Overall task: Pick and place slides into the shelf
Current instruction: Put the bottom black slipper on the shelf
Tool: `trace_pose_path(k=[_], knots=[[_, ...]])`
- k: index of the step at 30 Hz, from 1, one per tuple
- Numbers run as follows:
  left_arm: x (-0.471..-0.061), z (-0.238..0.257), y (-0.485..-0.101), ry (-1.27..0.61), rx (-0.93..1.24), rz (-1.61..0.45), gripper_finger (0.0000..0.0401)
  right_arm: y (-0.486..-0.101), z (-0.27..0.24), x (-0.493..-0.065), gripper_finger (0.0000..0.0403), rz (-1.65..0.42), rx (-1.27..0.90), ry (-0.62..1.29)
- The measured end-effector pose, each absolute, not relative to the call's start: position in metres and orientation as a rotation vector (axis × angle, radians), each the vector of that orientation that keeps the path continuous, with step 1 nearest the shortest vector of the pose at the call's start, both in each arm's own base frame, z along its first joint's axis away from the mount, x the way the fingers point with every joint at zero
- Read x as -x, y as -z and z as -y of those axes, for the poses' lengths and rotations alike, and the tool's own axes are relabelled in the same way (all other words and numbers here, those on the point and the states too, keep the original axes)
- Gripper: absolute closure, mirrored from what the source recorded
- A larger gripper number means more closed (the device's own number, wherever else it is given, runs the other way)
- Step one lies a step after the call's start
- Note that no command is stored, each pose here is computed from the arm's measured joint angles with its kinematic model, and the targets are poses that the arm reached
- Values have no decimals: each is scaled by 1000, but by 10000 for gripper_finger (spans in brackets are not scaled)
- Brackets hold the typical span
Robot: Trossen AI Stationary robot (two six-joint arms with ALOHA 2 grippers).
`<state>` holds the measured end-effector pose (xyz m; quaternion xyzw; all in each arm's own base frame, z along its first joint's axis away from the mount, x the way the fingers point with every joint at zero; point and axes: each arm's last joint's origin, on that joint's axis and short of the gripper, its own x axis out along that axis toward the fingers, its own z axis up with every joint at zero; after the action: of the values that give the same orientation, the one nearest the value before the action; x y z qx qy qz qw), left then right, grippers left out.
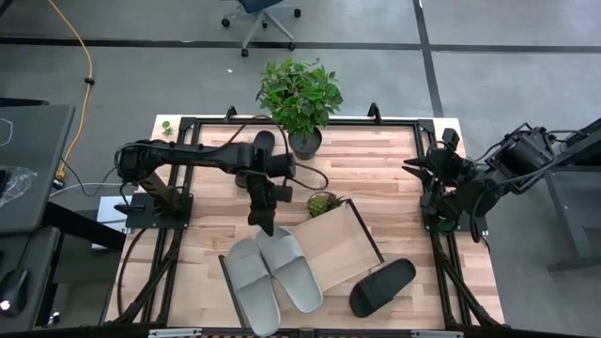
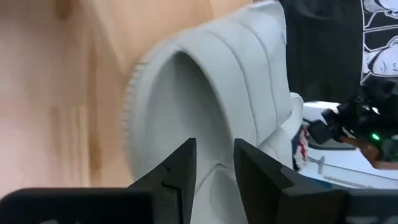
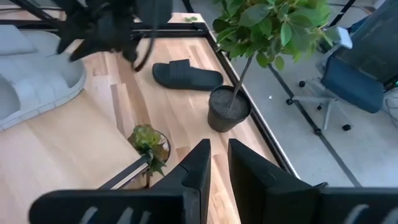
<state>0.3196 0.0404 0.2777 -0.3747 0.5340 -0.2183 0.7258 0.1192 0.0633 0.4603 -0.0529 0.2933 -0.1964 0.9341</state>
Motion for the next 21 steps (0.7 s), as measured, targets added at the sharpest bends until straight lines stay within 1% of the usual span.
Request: trace_pose_path(k=[4,7,10,12,16,21], knots=[[-308,-53,-287,414,776,-1158,312,-460,-63,-119,357,-601,90,401],[-293,-64,-295,328,715,-1164,320,-458,-65,-120,357,-612,73,389],[-278,-70,-303,217,620,-1196,328,-445,-70,-126,357,-641,85,384],[-270,-72,-308,138,560,-1212,333,-428,-71,-130,357,-694,71,386],[-260,-71,-320,60,478,-1176,341,-396,-65,-127,357,-782,-71,394],[-247,-69,-334,-37,396,-1131,343,-362,-53,-108,357,-795,-365,336]])
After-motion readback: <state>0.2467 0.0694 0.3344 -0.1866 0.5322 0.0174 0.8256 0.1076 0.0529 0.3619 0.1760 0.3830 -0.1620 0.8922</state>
